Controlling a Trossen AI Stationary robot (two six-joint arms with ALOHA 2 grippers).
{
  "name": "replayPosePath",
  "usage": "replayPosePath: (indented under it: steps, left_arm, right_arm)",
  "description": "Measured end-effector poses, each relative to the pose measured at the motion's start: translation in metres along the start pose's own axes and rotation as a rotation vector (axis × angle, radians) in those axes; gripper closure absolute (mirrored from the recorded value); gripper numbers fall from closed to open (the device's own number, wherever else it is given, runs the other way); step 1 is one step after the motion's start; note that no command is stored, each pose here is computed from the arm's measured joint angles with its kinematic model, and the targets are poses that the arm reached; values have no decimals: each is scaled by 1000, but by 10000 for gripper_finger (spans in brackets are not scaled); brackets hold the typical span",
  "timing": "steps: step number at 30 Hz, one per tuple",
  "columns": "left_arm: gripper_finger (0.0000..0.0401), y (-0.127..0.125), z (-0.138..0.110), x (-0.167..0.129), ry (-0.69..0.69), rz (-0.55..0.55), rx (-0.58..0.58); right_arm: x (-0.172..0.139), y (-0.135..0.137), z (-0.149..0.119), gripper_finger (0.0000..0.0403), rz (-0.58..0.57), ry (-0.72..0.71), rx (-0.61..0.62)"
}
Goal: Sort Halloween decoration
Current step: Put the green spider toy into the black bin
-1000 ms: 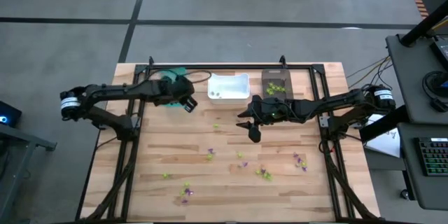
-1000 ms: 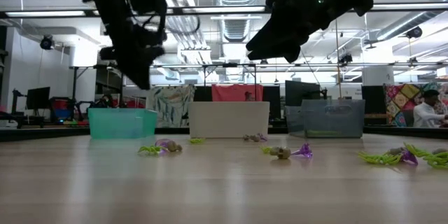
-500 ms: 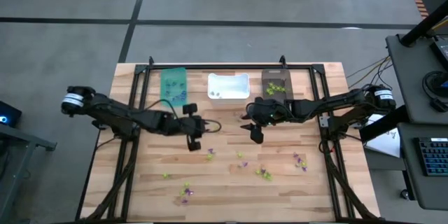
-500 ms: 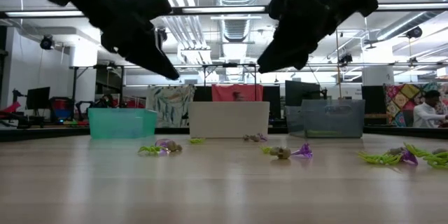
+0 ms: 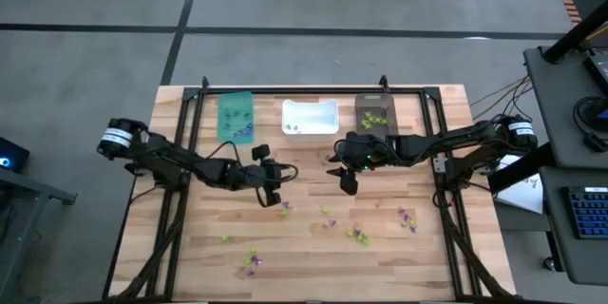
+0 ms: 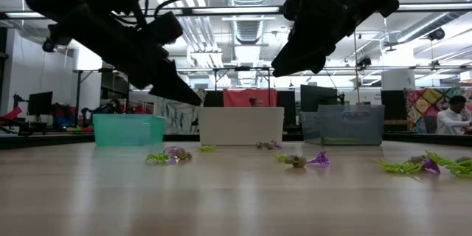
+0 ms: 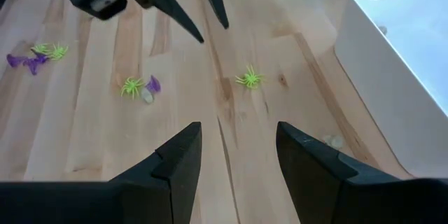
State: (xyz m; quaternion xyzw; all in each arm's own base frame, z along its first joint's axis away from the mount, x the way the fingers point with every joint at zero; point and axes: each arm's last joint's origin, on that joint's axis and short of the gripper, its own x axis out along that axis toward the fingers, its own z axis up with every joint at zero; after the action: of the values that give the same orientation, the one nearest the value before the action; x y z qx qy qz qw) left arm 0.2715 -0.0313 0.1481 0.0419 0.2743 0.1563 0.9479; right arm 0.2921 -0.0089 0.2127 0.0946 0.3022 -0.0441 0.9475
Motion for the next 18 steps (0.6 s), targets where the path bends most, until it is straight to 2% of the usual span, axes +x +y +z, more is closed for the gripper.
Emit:
replayPosePath:
  steps: [8,18]
  left_arm:
    - [279,-8,1,16,31,4,30]
    - [278,-19,13,37,34,6,33]
  right_arm:
    - [0,0,0,227,-1,3,4]
    - [0,-1,0,227,-34,-5,125]
